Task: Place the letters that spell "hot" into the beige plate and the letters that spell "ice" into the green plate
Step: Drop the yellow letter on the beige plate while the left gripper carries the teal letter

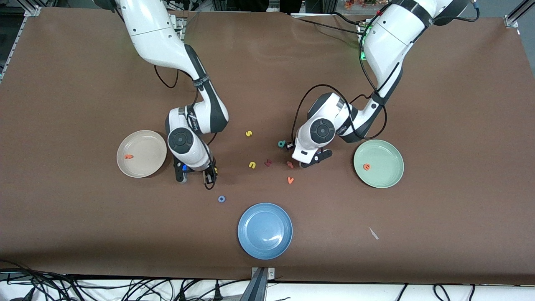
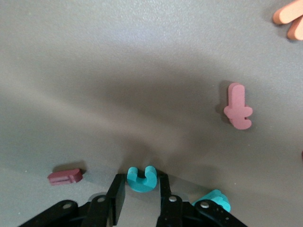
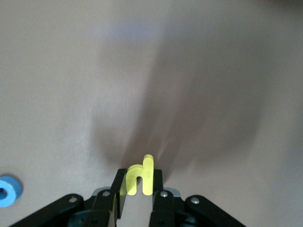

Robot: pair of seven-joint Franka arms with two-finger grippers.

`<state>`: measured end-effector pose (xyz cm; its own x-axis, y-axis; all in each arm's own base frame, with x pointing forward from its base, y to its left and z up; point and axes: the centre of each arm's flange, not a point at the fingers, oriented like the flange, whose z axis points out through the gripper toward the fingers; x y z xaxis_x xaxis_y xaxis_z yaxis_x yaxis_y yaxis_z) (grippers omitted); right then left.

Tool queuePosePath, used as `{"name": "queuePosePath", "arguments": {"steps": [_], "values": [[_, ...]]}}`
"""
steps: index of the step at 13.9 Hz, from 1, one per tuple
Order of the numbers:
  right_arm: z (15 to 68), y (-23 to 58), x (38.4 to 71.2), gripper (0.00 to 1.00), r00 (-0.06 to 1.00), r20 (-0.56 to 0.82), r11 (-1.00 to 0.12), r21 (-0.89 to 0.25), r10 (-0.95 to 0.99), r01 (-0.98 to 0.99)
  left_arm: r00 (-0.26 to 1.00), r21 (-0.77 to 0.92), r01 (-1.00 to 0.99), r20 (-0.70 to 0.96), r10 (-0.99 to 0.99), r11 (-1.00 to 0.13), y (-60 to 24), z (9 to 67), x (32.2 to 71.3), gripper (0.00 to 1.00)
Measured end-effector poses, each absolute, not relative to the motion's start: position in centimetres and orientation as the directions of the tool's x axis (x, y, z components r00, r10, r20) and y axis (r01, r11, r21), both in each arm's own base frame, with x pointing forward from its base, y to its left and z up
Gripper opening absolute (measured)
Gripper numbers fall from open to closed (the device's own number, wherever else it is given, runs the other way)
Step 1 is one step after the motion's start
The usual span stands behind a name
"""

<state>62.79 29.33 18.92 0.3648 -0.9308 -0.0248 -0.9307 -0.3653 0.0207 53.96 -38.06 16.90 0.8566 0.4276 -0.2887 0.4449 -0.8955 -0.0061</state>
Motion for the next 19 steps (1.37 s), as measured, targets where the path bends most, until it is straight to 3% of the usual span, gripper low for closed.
{"name": "queuePosePath", "arguments": {"steps": [2, 5, 9, 15, 16, 19], "values": [[21.6, 26.1, 63.3, 0.26, 0.537, -0.048, -0.539, 0.102, -0.842, -0.836, 0.857, -0.003, 0.445, -0.287, 0.427, -0.895, -38.1, 17.0, 54.0, 0.25], [25.9, 21.0, 63.6, 0.26, 0.7, -0.111, -0.709, 0.136, -0.705, -0.692, 0.857, -0.002, 0.447, -0.286, 0.429, -0.895, -38.0, 17.0, 54.1, 0.25], [25.6, 14.3, 61.1, 0.26, 0.819, -0.15, -0.832, 0.107, -0.554, -0.544, 0.85, -0.044, 0.443, -0.297, 0.435, -0.895, -35.8, 19.4, 55.5, 0.25], [23.9, 6.5, 59.2, 0.29, 0.922, -0.143, -0.933, 0.086, -0.359, -0.35, 0.885, -0.049, 0.314, -0.345, 0.311, -0.948, -25.0, 26.3, 59.7, 0.25], [23.9, 6.8, 59.2, 0.34, 0.925, -0.142, -0.935, 0.085, -0.353, -0.344, 0.894, -0.039, 0.282, -0.352, 0.278, -0.958, -22.7, 26.3, 60.4, 0.25], [24.6, 10.5, 59.4, 0.64, 0.925, -0.118, -0.932, 0.08, -0.36, -0.353, 0.915, -0.032, 0.187, -0.359, 0.186, -0.982, -15.7, 25.2, 61.8, 0.25]]}}
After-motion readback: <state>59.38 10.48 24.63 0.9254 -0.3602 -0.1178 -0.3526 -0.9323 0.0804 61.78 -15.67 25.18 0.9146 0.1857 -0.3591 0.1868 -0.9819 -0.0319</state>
